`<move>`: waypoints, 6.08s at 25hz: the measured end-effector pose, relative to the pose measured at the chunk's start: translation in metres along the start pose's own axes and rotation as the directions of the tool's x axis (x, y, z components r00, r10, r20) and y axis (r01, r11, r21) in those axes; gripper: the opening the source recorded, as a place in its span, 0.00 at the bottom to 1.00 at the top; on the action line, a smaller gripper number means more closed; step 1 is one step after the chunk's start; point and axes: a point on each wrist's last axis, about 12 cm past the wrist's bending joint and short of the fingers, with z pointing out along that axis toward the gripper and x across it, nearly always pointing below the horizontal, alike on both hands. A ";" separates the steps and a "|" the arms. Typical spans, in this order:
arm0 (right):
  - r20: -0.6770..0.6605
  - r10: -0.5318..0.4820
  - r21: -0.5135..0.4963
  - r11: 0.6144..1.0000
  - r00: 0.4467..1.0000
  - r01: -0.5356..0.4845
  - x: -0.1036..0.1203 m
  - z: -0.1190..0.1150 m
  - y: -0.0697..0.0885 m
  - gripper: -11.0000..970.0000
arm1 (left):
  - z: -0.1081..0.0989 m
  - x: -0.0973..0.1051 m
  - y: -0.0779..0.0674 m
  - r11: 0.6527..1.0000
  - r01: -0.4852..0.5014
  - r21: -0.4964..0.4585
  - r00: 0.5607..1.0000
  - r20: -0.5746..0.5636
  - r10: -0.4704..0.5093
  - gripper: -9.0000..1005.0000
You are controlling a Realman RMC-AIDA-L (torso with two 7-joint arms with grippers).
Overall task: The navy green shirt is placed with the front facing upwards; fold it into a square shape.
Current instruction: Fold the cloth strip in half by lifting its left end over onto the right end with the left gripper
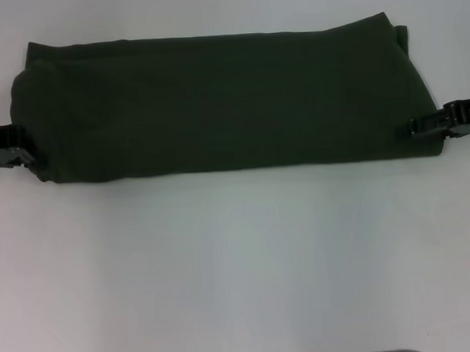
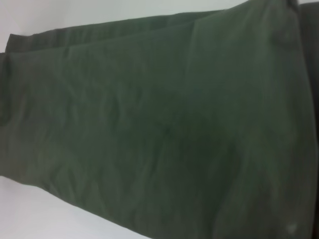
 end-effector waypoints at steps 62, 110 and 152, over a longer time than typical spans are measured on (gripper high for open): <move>-0.274 0.009 0.091 0.996 0.962 0.017 0.048 -0.023 0.002 0.03 | 0.005 0.066 0.000 0.997 -0.003 0.082 0.945 -0.325 0.030 0.03; 0.006 -0.174 -0.231 0.958 0.985 0.171 -0.001 -0.022 0.030 0.75 | -0.039 0.068 0.003 0.826 -0.359 0.435 0.891 0.424 0.164 0.70; -0.002 -0.152 -0.229 0.962 0.988 0.147 -0.002 -0.022 0.030 0.74 | -0.047 0.036 0.028 0.983 0.152 0.103 0.987 -0.059 -0.147 0.85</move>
